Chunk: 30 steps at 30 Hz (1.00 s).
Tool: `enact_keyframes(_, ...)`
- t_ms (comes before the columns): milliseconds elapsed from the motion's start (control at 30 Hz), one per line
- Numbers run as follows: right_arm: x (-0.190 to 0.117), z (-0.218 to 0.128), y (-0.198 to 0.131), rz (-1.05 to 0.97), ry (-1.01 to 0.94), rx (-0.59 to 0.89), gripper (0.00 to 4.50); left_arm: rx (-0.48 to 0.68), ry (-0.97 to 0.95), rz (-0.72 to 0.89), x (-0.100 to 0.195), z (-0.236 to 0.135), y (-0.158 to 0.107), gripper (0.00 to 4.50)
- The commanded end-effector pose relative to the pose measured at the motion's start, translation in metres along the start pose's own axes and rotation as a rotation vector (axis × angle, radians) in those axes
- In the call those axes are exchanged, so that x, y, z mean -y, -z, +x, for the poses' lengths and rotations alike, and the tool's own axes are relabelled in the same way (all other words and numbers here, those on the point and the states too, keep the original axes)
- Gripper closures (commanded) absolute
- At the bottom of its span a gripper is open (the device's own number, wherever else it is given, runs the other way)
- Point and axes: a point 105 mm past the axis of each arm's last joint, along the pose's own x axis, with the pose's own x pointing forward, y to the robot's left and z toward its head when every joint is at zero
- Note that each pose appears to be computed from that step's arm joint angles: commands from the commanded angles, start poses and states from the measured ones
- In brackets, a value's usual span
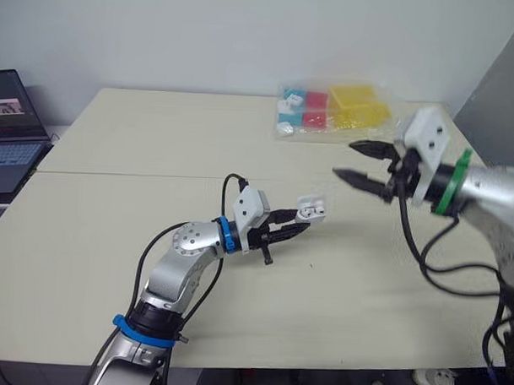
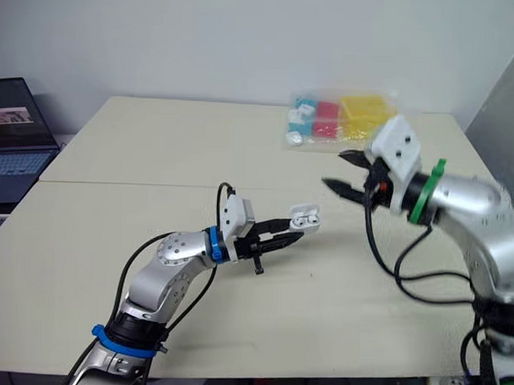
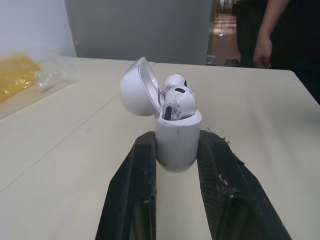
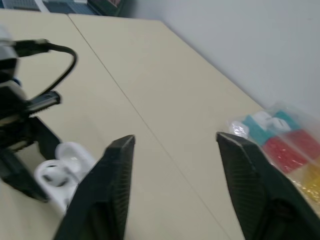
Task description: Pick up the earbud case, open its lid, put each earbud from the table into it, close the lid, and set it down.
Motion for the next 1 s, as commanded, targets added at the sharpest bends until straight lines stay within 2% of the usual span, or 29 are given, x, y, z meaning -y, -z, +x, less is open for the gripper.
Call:
enact_keyframes(33, -0.001, 0.011, 0.010, -0.029, -0.103, -0.100, 3.12, 0.045, 0.019, 0.035, 0.003, 0.003, -0.012, 3.72)
enact_keyframes(167, -0.002, 0.020, 0.016, -0.011, -0.207, -0.176, 4.50, 0.044, 0.026, 0.040, 0.004, 0.002, -0.012, 3.72)
enact_keyframes(367, -0.013, 0.035, 0.017, 0.000, -0.377, -0.218, 4.50, 0.041, 0.033, 0.048, 0.004, 0.003, -0.013, 3.72)
enact_keyframes(1000, -0.044, 0.024, 0.001, 0.033, -0.551, -0.176, 4.50, 0.037, 0.026, 0.048, 0.005, 0.001, -0.014, 3.72)
